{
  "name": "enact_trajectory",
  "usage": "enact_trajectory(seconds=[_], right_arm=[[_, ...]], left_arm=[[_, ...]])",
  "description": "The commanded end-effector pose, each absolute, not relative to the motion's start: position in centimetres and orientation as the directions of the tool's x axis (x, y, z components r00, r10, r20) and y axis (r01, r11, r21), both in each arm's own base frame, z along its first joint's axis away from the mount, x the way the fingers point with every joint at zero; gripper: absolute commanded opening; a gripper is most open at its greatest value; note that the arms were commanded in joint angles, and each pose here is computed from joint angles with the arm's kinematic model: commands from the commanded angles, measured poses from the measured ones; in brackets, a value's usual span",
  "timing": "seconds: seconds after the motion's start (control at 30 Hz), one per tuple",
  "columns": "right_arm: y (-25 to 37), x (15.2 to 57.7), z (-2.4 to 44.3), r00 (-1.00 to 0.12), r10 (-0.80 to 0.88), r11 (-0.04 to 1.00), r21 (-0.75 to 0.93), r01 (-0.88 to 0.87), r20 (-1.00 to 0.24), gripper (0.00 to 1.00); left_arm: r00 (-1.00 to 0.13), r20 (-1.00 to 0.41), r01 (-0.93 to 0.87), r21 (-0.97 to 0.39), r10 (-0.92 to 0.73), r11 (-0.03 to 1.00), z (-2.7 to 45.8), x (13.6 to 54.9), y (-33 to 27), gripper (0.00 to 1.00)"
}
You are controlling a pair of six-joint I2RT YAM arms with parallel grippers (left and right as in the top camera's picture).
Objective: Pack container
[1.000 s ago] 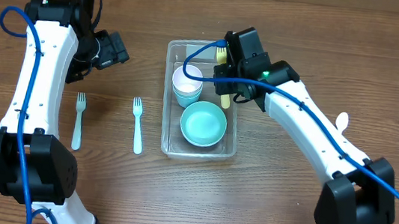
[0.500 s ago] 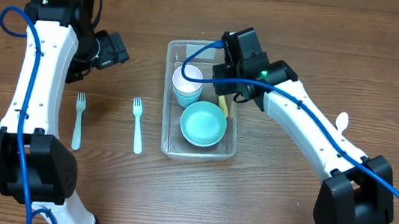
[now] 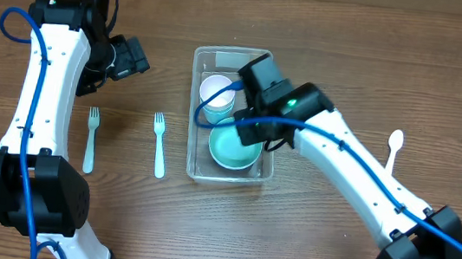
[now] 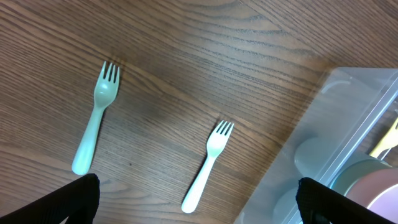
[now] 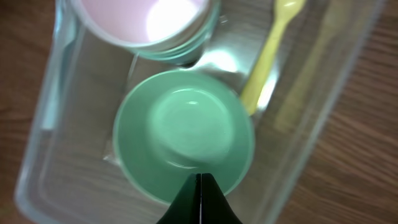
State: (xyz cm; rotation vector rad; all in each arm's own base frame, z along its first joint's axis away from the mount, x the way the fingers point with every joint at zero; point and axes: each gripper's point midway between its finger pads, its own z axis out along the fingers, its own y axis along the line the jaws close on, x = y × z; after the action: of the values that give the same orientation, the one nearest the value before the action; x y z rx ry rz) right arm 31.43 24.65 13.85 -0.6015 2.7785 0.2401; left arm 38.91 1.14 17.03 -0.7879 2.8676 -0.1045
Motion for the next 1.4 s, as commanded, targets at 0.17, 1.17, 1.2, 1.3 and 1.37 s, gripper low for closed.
enact_trajectory(seconds=[0.17,1.17,1.2,1.3,1.37], right_arm=[[27.0,28.0,9.0,-0.878,-0.37,0.897,0.131,-0.423,-0.305,0.04],[29.1,27.8,7.0,-0.858,-0.37,0.853,0.236,-0.466,-0.358,0.04],[29.2,27.9,6.9,-0.855,-0.367,0.851,0.238,-0.468,-0.367,0.04],[29.5,28.2,6.6,-0.845,-0.363,0.845,0.244,-0.476,-0.393,0.04],[29.5,28.2,6.5,-0.844,-0.362,0.844,0.245,-0.477,-0.396,0.04]], left_arm=[[-0.855,-0.104,-0.498,-0.107,-0.507,0.861,16.5,38.3,0.7,1.0],[-0.856,-0.105,-0.497,-0.107,-0.507,0.861,16.5,38.3,0.7,1.0],[-0.856,-0.105,-0.497,-0.106,-0.507,0.861,16.5,38.3,0.7,1.0],[-0.855,-0.105,-0.497,-0.106,-0.507,0.861,16.5,38.3,0.7,1.0],[-0.855,-0.106,-0.497,-0.106,-0.507,0.861,16.5,38.3,0.7,1.0]])
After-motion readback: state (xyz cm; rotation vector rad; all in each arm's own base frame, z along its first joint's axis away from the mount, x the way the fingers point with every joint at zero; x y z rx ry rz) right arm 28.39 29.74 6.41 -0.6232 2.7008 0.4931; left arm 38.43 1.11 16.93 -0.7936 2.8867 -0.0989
